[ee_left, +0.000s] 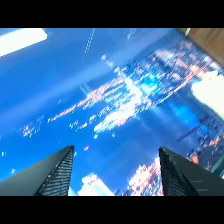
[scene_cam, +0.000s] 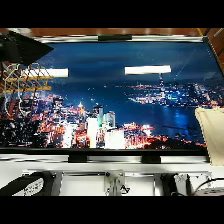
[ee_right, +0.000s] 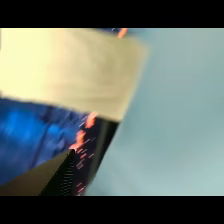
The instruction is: Fold the shirts.
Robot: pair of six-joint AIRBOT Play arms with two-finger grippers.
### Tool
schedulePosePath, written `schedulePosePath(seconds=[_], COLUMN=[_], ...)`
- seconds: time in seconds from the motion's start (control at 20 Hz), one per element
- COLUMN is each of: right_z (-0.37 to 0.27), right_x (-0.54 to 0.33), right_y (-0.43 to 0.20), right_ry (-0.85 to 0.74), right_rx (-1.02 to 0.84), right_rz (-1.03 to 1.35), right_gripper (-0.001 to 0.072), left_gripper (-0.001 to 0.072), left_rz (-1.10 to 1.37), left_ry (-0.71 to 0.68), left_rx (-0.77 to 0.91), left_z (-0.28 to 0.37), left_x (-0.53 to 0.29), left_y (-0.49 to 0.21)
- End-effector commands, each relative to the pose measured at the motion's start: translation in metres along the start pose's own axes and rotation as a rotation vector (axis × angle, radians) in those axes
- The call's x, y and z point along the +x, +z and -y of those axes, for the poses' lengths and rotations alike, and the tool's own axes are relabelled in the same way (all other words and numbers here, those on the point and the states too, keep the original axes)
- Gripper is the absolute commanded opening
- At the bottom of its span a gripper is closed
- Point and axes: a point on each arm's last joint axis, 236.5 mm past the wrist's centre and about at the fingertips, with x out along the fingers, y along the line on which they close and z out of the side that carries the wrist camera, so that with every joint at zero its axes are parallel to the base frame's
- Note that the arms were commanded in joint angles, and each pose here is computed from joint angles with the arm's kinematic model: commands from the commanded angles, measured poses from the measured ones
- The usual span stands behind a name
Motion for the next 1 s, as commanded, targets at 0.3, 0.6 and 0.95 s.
schedulePosePath(seconds=[0.3,0.6,0.95], right_z=[-0.201,-0.402,-0.421], right_x=[0.053,0.04,0.06], right_y=[-0.124,-0.264,-0.251], right_ry=[0.569,0.8,0.373], right_rx=[-0.242,-0.684,-1.178], right_rz=[-0.236,-0.414,-0.243], right_gripper=[0.0604,0.0604,0.0605], left_gripper=[0.0604,0.0449,0.0684], left_rz=[-0.144,-0.445,-0.705], left_ry=[-0.01,0.477,0.478], left_rx=[-0.038,-0.235,-0.227], left_z=[-0.019,-0.119,-0.12], left_x=[0.017,0.022,0.109], left_y=[-0.036,-0.116,-0.193])
